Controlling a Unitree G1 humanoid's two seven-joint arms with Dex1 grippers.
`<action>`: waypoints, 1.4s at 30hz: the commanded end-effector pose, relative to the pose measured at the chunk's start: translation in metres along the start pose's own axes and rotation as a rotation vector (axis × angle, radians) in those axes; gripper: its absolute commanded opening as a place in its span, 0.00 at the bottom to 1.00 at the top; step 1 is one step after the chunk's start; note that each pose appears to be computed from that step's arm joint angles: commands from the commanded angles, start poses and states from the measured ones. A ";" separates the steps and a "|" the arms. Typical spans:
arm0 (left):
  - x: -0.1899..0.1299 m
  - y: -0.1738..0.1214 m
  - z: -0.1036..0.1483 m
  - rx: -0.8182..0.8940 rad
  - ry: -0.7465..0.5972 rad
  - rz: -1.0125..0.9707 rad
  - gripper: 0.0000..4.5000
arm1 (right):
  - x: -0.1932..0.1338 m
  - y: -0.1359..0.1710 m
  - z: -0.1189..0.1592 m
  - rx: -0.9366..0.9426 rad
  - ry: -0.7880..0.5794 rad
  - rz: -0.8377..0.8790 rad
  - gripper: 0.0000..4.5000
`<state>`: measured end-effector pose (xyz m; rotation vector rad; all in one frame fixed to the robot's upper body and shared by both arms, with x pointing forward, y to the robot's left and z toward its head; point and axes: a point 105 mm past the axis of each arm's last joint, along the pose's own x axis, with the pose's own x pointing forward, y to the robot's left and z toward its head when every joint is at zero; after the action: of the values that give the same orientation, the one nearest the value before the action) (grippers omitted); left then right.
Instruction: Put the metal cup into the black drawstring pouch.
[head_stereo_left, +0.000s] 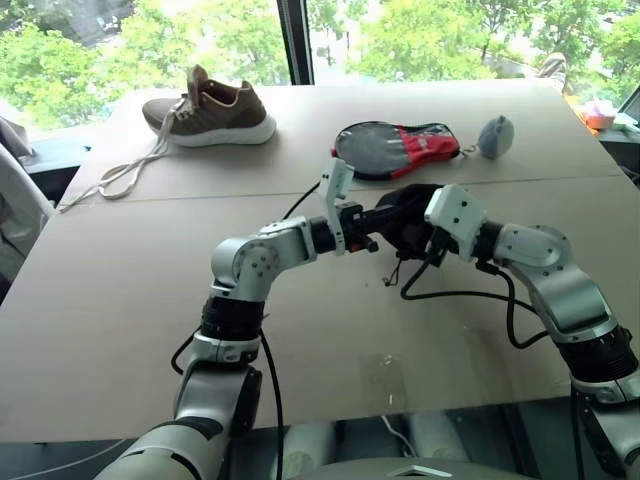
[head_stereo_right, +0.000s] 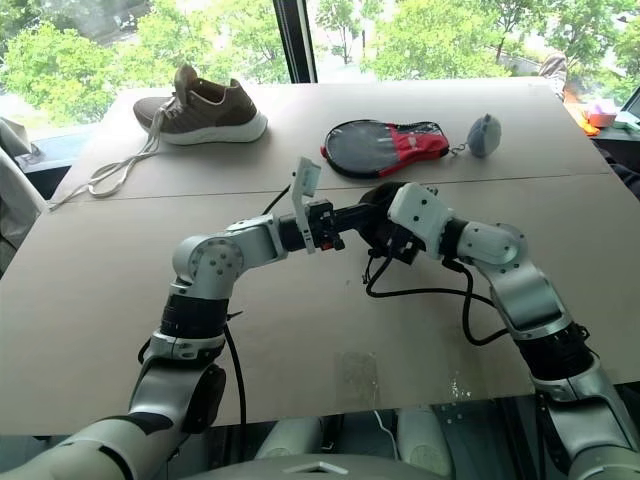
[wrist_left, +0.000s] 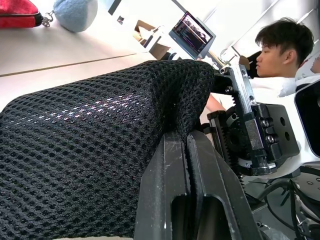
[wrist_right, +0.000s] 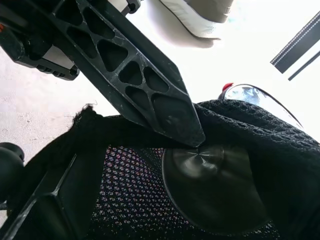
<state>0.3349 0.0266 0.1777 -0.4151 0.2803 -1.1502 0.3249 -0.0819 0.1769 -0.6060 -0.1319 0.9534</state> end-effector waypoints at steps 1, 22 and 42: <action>-0.005 0.004 0.011 0.034 -0.044 0.046 0.00 | -0.004 -0.007 0.019 -0.047 -0.058 -0.015 0.79; 0.005 0.007 0.026 0.052 -0.112 0.095 0.00 | -0.036 0.011 0.050 0.174 -0.227 0.169 0.46; 0.027 -0.012 0.057 -0.090 -0.216 0.041 0.00 | -0.076 0.001 0.008 0.206 -0.071 -0.163 0.46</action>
<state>0.3622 0.0117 0.2179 -0.6096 0.1978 -1.0136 0.2801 -0.1423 0.1837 -0.3338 -0.0754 0.8197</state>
